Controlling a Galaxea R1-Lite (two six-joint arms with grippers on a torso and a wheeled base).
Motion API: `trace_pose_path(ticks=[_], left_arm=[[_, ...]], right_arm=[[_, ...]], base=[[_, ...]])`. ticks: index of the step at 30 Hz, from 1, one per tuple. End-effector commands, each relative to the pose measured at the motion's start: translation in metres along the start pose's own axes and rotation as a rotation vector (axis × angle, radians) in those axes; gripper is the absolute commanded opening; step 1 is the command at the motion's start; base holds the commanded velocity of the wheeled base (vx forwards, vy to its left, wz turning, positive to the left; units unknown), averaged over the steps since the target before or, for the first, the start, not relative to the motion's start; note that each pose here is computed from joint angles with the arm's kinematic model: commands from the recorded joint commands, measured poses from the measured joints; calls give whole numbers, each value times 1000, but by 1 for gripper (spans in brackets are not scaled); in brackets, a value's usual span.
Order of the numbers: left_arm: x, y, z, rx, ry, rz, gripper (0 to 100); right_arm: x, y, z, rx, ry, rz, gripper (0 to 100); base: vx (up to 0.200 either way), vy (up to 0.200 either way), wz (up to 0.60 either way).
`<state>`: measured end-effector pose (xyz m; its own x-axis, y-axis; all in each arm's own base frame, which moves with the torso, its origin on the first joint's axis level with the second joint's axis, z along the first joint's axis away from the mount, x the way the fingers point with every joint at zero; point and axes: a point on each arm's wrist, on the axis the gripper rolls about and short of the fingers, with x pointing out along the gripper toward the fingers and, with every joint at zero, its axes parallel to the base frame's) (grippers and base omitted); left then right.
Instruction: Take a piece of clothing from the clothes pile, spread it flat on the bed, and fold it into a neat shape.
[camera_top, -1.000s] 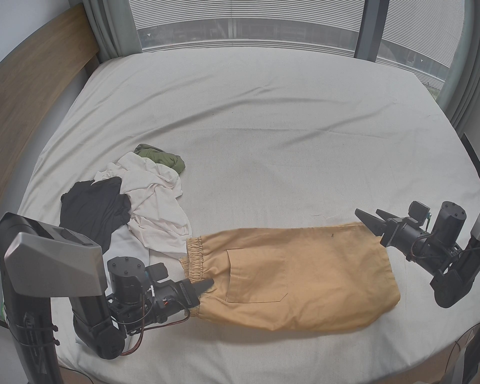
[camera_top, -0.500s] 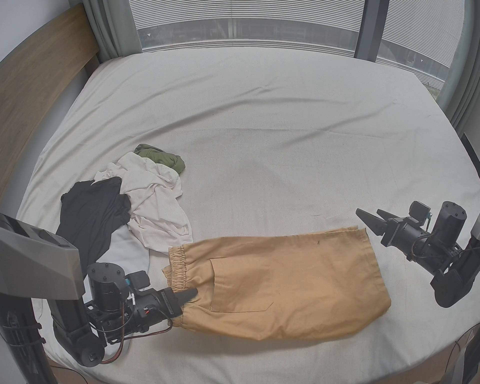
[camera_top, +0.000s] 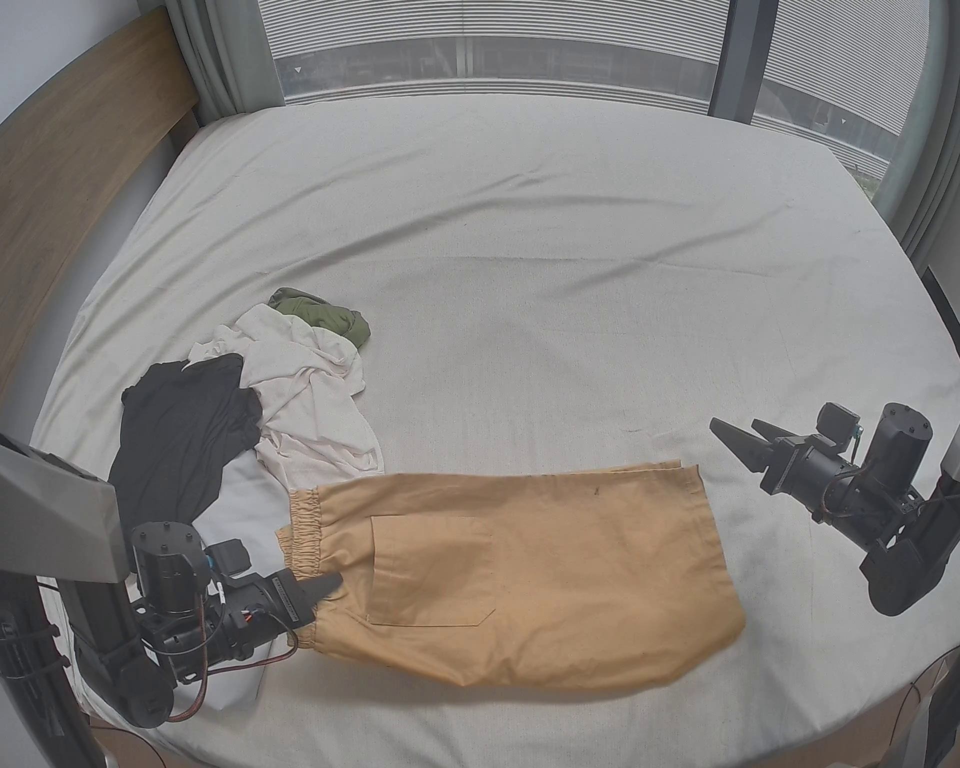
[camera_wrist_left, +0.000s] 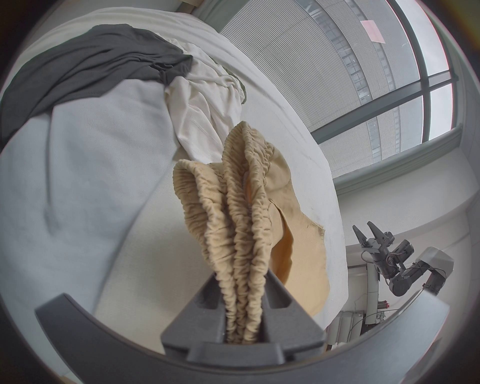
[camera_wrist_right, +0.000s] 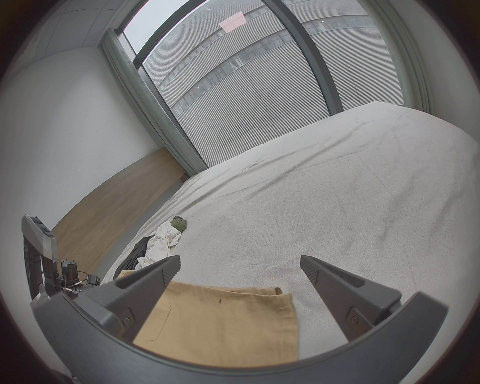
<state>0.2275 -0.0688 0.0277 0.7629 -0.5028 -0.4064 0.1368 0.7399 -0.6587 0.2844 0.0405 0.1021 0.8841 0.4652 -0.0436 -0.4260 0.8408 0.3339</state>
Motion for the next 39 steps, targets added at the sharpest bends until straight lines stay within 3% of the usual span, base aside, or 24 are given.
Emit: trace_pose_path(ticks=[1, 13, 21, 39], left_arm=[[-14, 2, 8, -12, -29, -4, 0], [-41, 18, 19, -61, -61, 4, 0], [-41, 16, 21, -56, -68, -11, 0], [-2, -44, 12, 96, 12, -286, 0]], right_arm=[[1, 0, -2, 2, 5, 1, 100], [1, 0, -2, 3, 6, 2, 100], [1, 0, -2, 2, 8, 3, 100], [3, -2, -6, 10, 18, -4, 100]], base=[[0, 0, 0], [0, 0, 0], [0, 0, 0], [0, 0, 0]])
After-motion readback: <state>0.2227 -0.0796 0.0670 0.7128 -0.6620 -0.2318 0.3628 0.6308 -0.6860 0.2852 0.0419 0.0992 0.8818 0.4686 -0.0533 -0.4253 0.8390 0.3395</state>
